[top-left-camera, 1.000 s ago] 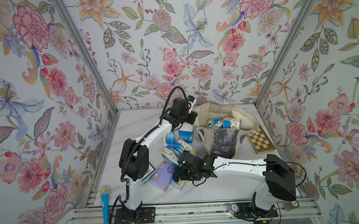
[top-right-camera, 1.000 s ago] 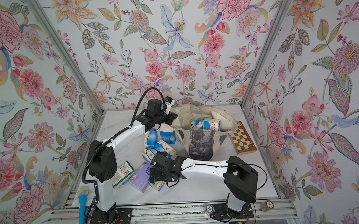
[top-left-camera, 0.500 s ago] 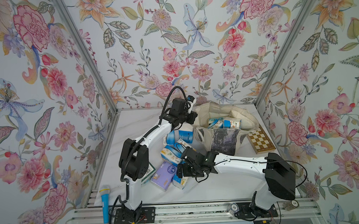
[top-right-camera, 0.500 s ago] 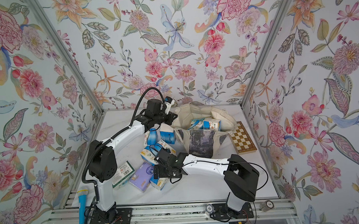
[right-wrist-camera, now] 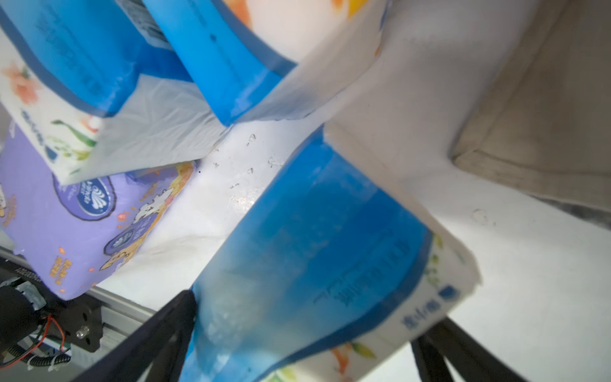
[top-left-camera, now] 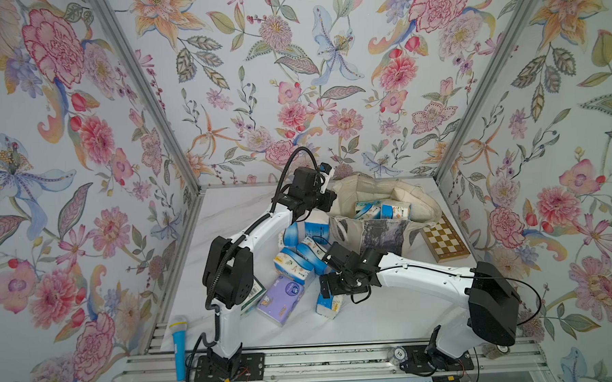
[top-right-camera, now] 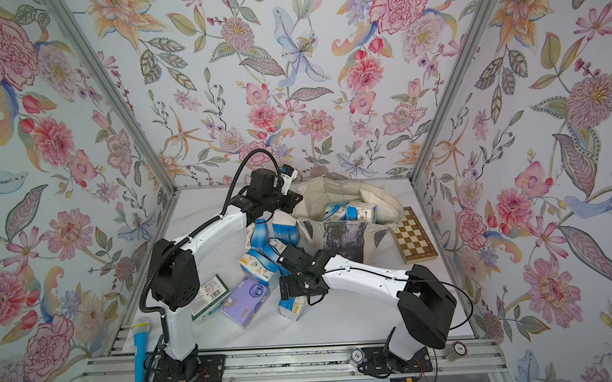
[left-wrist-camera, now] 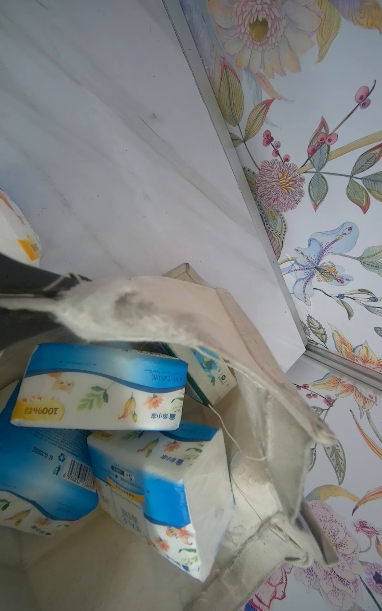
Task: Put tissues into the canvas bag
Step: Pick up the pack of facial tissues from the center of the board.
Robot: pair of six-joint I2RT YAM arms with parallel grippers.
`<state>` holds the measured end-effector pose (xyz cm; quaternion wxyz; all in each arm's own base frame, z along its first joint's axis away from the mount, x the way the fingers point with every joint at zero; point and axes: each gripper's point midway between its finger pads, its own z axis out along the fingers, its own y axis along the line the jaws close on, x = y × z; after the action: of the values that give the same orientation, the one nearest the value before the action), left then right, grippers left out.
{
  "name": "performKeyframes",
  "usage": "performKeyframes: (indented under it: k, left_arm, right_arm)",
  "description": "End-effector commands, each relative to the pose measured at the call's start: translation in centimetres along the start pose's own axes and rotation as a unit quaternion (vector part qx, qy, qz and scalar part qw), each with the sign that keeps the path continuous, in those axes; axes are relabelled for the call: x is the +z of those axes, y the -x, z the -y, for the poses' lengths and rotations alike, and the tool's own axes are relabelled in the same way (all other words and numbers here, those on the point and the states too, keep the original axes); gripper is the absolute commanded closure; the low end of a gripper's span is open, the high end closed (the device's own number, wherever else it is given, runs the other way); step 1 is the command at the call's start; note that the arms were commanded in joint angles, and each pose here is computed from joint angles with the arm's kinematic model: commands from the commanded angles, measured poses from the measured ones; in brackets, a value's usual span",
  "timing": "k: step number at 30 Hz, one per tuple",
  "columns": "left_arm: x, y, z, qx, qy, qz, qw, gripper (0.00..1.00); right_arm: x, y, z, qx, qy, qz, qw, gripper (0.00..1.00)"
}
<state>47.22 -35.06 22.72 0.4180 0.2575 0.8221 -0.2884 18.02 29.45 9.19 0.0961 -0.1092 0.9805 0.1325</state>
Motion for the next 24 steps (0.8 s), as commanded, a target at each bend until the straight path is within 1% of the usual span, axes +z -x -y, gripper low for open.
performKeyframes:
  k: [1, 3, 10, 14, 22, 24]
  left_arm:
    - [-2.0, 3.4, -0.4, 0.008, 0.003, 0.049, 0.999, 1.00]
    - [-1.9, 3.3, -0.4, 0.007, 0.002, 0.049, 0.999, 1.00]
    - [-1.8, 3.0, -0.5, 0.008, 0.002, 0.045, 0.999, 1.00]
    - [-1.8, 2.9, -0.5, 0.008, 0.003, 0.044, 0.999, 1.00]
    - [-1.8, 3.0, -0.5, 0.007, 0.002, 0.045, 0.999, 1.00]
    - [-2.0, 3.1, -0.4, 0.008, 0.002, 0.046, 0.999, 1.00]
  right_arm:
    - [-1.3, -0.4, -1.4, -0.014, 0.017, -0.004, 1.000, 0.01]
    - [-1.1, -0.7, -1.6, -0.006, 0.019, -0.006, 1.000, 0.01]
    - [0.7, -2.2, -0.2, 0.026, -0.002, -0.016, 1.000, 0.01]
    - [1.4, -2.5, -0.4, 0.036, 0.009, -0.020, 0.999, 0.01]
    - [2.4, -1.1, -1.4, 0.017, 0.012, -0.011, 1.000, 0.00]
    - [3.0, -1.4, -0.9, 0.005, 0.002, -0.020, 1.000, 0.03]
